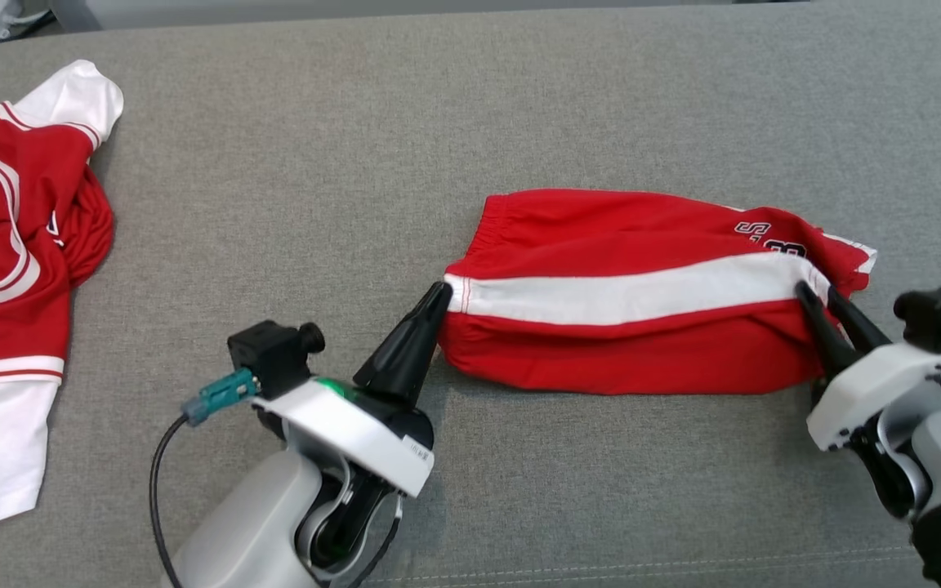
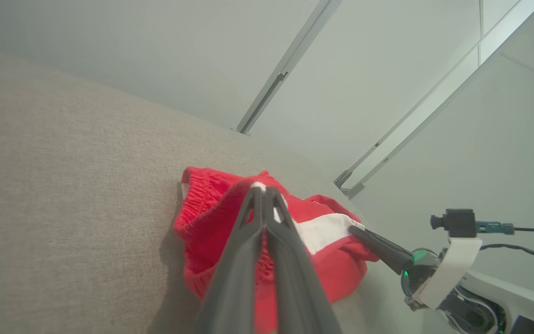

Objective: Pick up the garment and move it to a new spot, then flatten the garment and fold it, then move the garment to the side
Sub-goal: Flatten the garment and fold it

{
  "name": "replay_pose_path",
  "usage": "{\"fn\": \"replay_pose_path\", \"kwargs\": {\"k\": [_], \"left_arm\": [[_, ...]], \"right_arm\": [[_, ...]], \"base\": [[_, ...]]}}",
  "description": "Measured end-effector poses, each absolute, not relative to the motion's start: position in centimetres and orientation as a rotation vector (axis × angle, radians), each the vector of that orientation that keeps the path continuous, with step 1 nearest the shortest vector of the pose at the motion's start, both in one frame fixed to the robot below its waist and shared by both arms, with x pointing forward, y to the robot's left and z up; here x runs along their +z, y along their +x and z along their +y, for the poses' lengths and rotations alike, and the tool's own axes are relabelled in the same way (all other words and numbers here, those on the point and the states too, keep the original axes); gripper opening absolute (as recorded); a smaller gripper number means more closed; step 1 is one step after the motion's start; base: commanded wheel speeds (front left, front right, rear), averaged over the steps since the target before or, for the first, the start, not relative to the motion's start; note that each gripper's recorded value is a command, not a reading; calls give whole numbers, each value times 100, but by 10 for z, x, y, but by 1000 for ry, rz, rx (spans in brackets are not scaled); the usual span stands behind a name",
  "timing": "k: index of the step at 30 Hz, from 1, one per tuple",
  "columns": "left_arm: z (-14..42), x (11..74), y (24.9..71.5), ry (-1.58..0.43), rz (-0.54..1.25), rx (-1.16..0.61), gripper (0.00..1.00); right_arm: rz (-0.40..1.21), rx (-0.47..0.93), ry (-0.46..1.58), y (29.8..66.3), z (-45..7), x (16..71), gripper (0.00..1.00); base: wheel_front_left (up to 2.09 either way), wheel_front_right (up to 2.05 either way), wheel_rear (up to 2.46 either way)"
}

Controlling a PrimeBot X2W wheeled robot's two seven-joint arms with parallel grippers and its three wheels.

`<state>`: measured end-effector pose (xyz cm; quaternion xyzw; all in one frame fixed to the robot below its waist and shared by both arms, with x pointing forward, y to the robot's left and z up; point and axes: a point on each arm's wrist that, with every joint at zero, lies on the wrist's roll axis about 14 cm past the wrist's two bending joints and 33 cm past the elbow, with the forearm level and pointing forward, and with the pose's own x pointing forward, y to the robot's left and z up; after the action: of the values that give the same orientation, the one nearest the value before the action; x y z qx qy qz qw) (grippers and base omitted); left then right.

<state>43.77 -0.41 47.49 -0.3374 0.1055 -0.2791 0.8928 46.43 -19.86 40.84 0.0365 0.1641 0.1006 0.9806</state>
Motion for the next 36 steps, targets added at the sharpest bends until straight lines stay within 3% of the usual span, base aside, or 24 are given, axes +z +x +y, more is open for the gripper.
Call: {"fn": "replay_pose_path", "kwargs": {"k": [3,4,5,6,14,24,30,34,36], "left_arm": [[1,479,428,-698,197,-571,0],[2,480,425,-697,190,-569,0],[3,482,423,-697,184,-569,0],[4,484,421,-698,177,-568,0],[10,507,408,-713,96,-553,0],[23,564,394,-716,-58,-587,0],[17,628,369,-931,-71,-658,0],[11,668,354,-1011,-42,-727,0],[8,669,358,-1019,19,-735,0]], "right_arm": [[318,193,84,451,-202,410,32],[310,190,86,448,-202,411,16],[300,187,89,446,-203,414,16],[292,184,90,444,-204,416,0],[199,166,120,426,-206,440,0],[-157,158,60,416,-236,566,0],[-308,160,20,376,-251,646,0],[-335,171,2,355,-250,678,0],[-268,187,0,360,-245,670,0]], "base": [[0,0,0],[0,0,0],[0,0,0],[0,0,0],[0,0,0],[0,0,0],[0,0,0],[0,0,0],[0,0,0]]}}
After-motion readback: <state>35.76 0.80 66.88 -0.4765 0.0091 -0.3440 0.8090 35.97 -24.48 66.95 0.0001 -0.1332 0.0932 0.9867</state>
